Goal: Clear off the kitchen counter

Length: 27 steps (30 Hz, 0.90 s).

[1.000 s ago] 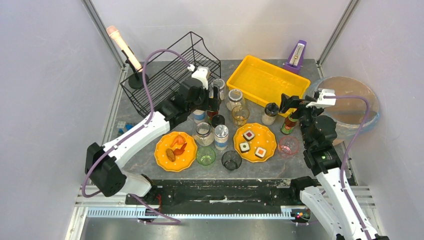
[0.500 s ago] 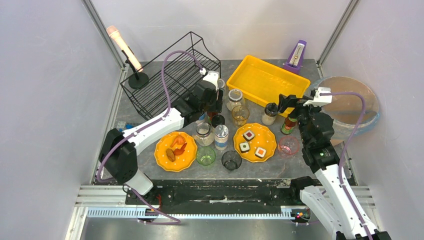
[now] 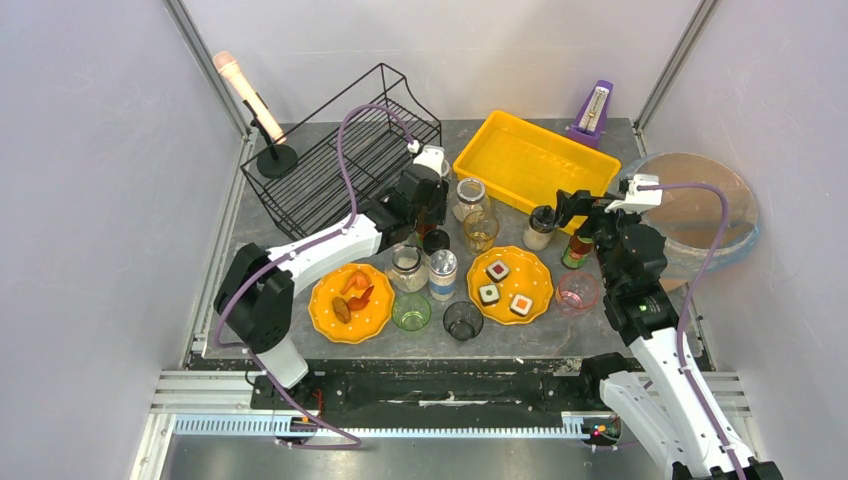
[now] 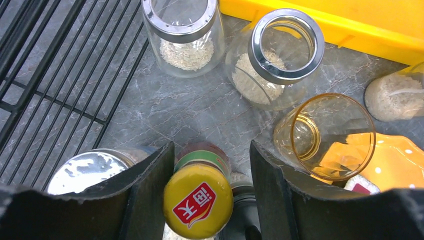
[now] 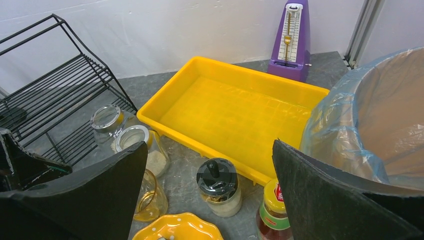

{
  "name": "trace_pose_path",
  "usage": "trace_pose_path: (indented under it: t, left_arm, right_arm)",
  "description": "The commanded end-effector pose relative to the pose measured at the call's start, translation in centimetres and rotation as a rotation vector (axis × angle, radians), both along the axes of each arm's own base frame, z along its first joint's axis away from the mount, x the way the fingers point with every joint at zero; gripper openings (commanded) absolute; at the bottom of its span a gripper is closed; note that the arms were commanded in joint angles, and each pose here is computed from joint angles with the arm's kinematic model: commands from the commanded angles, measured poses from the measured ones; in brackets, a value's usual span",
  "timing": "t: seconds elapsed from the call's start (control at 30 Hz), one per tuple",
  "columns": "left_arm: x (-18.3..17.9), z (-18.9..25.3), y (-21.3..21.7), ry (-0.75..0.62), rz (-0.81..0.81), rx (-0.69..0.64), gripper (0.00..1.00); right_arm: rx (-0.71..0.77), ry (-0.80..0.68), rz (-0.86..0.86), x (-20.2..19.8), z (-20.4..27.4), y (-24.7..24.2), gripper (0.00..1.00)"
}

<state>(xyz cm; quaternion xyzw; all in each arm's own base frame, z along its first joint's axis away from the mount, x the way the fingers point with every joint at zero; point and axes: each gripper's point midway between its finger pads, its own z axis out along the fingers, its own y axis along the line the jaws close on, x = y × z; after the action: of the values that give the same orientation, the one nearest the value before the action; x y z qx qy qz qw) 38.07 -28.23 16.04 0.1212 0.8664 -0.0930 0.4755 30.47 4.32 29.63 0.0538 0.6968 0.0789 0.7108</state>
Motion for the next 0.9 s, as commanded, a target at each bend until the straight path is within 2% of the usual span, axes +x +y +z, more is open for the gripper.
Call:
trace_pose_path:
  t: [0.0,0.2,0.3,0.43,0.87]
  left_arm:
    - [0.8,0.3,-0.4,-0.042,0.028,-0.027,0.61]
    - [1.2,1.1,-0.5,-0.063,0.027,-0.024,0.39]
    - [1.6,3.6,-0.7,-0.100,0.019,-0.035,0.24]
    - [2.0,9.6,-0.8,-0.179,0.010,-0.067,0.04]
    - [3.6,28.2,2.7,-0.403,0.045,-0.086,0.02]
  right_arm:
    - [-0.004,0.000,-0.006,-0.1,-0.1,-0.1,0.98]
    - [-0.022,0.013,-0.033,-0.5,-0.7,-0.7,0.98]
    - [-0.038,0.012,-0.048,-0.8,-0.8,-1.1,0.98]
    - [-0.049,-0.002,-0.073,-1.3,-0.5,-1.7,0.98]
    - [-0.109,0.021,-0.138,-3.1,-0.2,-3.5,0.98]
